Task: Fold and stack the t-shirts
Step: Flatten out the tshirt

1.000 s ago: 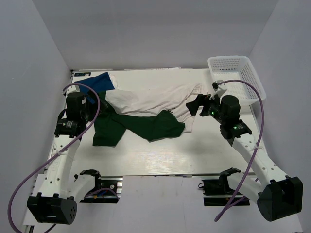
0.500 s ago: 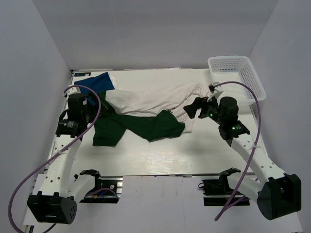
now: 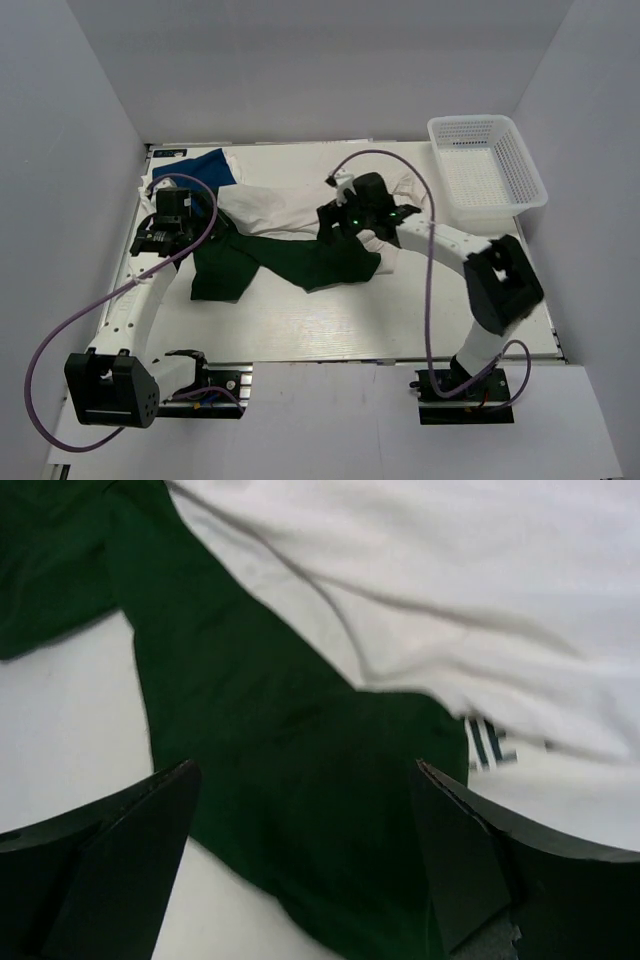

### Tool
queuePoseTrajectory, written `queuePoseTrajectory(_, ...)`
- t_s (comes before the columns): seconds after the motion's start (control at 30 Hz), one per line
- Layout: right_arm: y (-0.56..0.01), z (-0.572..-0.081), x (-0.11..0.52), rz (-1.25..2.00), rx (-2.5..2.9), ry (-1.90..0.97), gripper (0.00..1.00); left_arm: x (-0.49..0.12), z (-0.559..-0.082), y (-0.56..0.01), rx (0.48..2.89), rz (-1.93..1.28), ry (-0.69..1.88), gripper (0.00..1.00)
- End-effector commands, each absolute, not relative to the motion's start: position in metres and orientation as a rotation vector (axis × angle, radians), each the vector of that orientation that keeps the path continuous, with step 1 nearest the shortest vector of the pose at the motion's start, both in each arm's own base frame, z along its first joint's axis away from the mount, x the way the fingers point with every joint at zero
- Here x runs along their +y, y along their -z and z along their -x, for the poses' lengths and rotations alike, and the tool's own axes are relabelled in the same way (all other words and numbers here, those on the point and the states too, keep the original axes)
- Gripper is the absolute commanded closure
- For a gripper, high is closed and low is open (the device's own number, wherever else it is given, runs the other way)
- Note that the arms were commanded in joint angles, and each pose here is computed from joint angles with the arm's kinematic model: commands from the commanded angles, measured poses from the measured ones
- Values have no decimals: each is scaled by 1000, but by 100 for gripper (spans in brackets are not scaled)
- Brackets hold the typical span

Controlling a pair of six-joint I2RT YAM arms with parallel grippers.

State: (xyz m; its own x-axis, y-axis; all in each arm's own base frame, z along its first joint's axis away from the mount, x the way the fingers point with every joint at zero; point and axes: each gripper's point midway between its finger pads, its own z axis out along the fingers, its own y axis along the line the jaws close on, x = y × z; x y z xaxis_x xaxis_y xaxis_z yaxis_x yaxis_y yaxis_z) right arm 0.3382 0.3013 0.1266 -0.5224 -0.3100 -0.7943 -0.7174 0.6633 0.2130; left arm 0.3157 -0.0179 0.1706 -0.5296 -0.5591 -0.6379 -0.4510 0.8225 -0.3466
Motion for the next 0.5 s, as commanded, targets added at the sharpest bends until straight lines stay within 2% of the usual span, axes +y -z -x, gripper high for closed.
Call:
queuePoseTrajectory(0.0, -137, -361, 334, 905, 2035, -615, 10, -18, -323, -190, 2155, 716, 201, 0)
queuePoseTrajectory(0.23, -71, -410, 389, 1087, 2006, -421, 10, -31, -319, -190, 2172, 669, 284, 0)
queuePoseTrajectory(0.27, -89, -423, 402, 1074, 1961, -418, 10, -31, -317, -188, 2184, 672, 280, 0)
queuePoseTrajectory(0.3, -56, -415, 400, 1119, 2048, -398, 10, -30, -315, -186, 2197, 664, 272, 0)
queuePoseTrajectory(0.4, -54, -413, 406, 1098, 2071, -417, 10, -29, -316, -190, 2185, 666, 265, 0)
queuePoseTrajectory(0.47, -39, -410, 384, 1067, 2113, -329, 10, -25, -317, -193, 2178, 674, 245, 0)
